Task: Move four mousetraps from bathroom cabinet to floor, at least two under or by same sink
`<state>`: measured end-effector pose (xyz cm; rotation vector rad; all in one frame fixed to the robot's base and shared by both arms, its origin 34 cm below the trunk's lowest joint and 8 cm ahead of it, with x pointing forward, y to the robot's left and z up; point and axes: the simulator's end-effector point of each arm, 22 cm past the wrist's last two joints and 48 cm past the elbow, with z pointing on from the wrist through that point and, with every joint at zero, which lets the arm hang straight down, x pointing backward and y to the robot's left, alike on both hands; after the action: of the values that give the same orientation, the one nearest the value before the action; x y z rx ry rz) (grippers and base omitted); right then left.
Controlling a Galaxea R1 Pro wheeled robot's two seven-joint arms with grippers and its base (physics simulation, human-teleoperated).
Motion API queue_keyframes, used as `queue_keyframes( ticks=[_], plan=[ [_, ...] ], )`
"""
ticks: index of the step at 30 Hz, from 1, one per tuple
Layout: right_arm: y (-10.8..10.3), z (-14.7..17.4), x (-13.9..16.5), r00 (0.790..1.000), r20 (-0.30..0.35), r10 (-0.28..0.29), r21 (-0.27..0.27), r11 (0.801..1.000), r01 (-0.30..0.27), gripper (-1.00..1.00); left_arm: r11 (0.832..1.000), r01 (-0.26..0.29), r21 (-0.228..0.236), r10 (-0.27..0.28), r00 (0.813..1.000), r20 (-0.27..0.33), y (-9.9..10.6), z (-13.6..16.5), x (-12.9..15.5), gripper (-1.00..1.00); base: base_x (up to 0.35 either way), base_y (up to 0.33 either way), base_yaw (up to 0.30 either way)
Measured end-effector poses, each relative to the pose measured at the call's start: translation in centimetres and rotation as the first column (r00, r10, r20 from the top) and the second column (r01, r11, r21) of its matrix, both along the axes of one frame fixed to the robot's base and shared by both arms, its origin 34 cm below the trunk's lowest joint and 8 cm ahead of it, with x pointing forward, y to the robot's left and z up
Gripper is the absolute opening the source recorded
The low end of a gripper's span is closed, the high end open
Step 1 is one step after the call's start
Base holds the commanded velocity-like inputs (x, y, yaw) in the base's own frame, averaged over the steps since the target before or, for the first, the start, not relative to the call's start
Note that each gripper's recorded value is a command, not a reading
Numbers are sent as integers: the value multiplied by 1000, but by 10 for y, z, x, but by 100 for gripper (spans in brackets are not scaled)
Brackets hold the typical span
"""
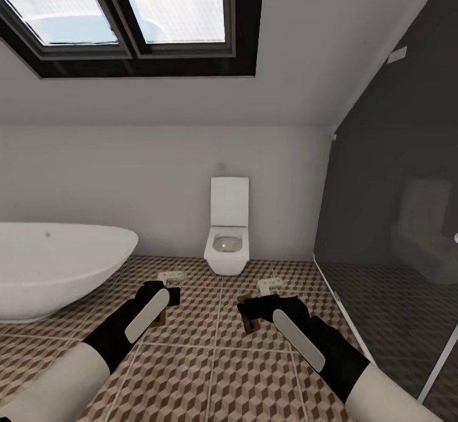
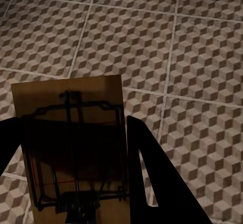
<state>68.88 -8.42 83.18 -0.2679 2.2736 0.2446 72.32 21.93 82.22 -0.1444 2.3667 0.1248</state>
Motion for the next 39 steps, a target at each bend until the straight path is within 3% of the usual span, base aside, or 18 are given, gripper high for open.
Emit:
queue_keyframes(
  ticks=[39],
  plan=[
    [-1, -71, -7, 1000, 4, 2, 0, 1000, -2, -100, 1000, 0, 4, 0, 1000, 7, 0, -70, -6, -100, 0, 0, 0]
  ],
)
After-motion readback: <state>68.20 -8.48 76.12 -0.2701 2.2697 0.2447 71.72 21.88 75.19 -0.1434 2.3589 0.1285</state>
